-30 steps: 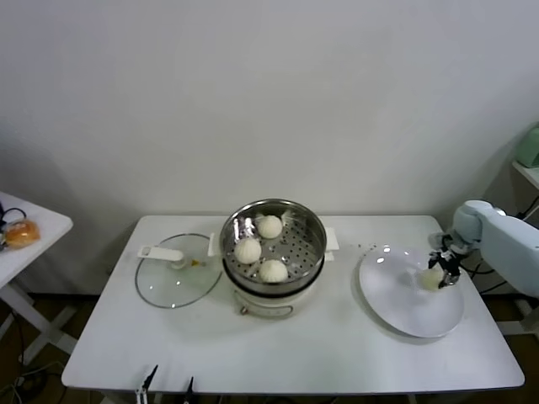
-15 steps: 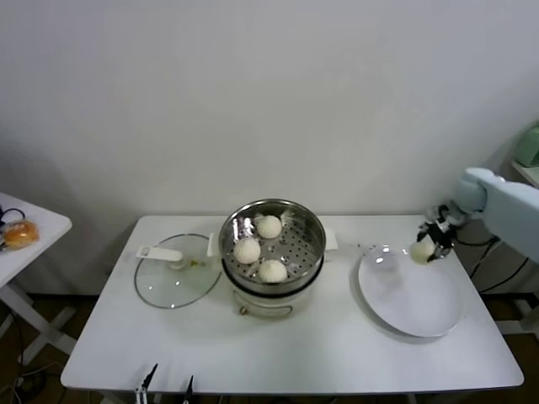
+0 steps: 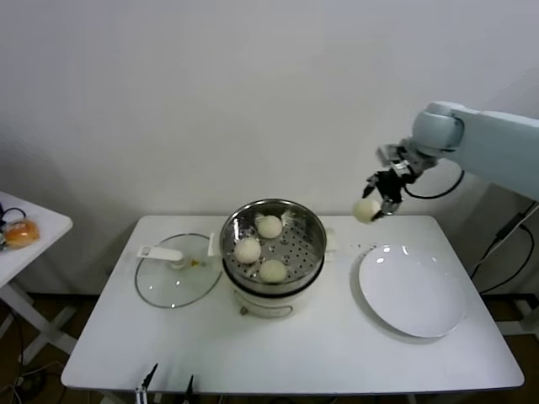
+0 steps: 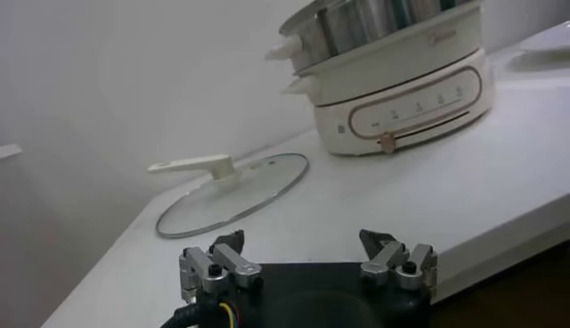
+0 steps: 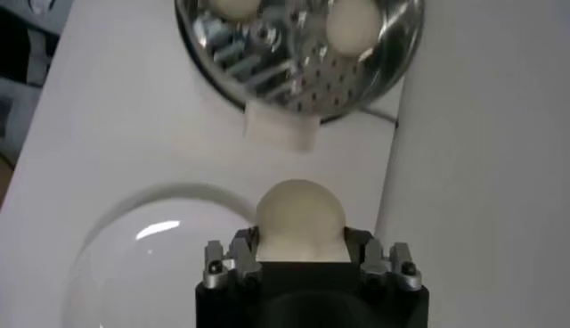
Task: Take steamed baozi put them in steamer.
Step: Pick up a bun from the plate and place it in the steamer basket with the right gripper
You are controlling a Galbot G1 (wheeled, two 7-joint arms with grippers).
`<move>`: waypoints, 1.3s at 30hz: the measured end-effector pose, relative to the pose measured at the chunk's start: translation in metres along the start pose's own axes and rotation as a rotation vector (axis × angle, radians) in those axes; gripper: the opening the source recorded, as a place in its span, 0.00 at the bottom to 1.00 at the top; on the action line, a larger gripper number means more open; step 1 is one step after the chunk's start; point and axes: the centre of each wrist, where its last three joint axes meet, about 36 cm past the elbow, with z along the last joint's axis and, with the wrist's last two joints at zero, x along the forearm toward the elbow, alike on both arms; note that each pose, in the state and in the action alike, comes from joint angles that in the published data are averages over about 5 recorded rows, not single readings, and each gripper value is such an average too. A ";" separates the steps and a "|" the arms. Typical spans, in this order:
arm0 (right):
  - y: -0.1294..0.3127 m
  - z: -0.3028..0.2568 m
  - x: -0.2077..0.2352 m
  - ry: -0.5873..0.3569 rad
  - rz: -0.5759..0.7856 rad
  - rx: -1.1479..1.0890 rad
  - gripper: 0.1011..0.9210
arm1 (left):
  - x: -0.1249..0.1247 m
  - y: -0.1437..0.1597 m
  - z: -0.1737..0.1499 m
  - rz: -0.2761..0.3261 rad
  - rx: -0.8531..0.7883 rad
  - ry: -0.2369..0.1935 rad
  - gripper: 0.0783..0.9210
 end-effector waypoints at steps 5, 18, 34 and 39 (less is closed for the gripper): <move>-0.008 -0.045 -0.003 -0.039 -0.007 -0.002 0.70 | -0.001 0.002 0.000 -0.005 0.001 -0.001 0.88; -0.013 -0.109 -0.074 -0.061 -0.054 0.013 0.74 | -0.001 0.002 0.002 -0.008 0.004 0.003 0.88; -0.005 -0.117 -0.152 -0.047 -0.075 -0.003 0.77 | 0.001 0.002 0.002 -0.010 0.003 0.002 0.88; -0.004 -0.113 -0.162 -0.047 -0.074 -0.012 0.78 | 0.002 0.002 0.002 -0.010 0.003 0.001 0.88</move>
